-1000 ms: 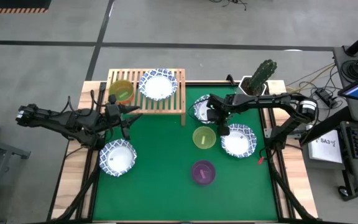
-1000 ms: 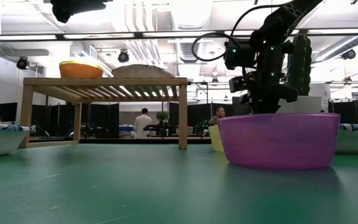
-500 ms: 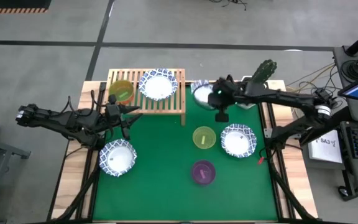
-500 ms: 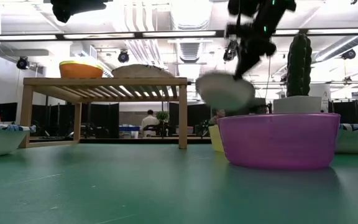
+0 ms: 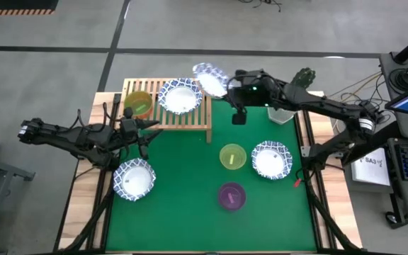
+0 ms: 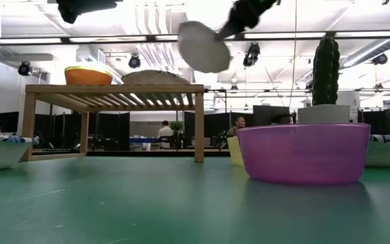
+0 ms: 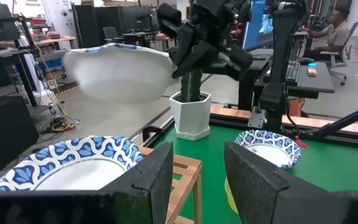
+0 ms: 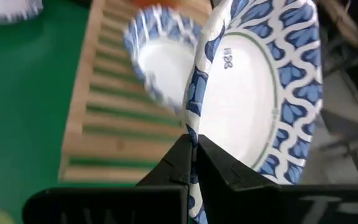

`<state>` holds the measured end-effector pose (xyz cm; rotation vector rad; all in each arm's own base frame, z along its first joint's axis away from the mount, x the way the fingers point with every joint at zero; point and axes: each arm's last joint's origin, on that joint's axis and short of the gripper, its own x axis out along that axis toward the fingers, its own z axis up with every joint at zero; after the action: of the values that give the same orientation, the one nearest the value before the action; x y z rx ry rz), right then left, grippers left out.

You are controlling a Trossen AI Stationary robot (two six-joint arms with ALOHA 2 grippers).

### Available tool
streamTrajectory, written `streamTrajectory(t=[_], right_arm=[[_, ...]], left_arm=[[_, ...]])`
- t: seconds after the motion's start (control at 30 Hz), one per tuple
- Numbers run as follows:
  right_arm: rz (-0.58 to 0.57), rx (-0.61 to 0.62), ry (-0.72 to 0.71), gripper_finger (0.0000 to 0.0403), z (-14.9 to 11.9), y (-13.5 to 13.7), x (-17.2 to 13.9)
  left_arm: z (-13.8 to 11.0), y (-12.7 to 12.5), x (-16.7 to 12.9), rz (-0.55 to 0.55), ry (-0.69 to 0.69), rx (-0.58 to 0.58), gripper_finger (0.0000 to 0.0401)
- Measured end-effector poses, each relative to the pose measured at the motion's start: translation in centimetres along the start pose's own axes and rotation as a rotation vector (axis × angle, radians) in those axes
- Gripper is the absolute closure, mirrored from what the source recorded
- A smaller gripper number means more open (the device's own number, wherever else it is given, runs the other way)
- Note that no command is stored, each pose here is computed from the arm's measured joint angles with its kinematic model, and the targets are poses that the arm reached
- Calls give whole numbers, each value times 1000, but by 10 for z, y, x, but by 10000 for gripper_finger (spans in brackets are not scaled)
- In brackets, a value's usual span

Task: Place and stack bowls onto a shelf
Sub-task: Stack the blue patterned bowl on top of another blue patterned bowl on the shelf

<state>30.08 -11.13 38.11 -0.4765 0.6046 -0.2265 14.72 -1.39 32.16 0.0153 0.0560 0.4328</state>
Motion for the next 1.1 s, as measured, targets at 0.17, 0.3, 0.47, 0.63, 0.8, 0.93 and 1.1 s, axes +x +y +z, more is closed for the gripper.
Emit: streamTrajectory(t=[0.17,0.3,0.47,0.63,0.8,0.93,1.1], right_arm=[[-22,-67,-54,394,12,1,31],[-32,-101,-58,394,15,1,56],[-19,-130,-37,394,16,2,81],[-8,-154,-28,394,18,4,97],[-3,-163,-24,394,19,5,103],[-3,-165,-25,387,19,5,103],[-3,-144,-26,365,19,5,102]], left_arm=[[0,0,0,-1,-2,-2,274],[0,0,0,-1,-4,-3,274],[0,0,0,-1,-4,0,274],[0,0,0,-1,-3,5,274],[0,0,0,-1,-4,4,274],[0,0,0,-1,-4,6,274],[0,0,0,-1,-3,8,274]])
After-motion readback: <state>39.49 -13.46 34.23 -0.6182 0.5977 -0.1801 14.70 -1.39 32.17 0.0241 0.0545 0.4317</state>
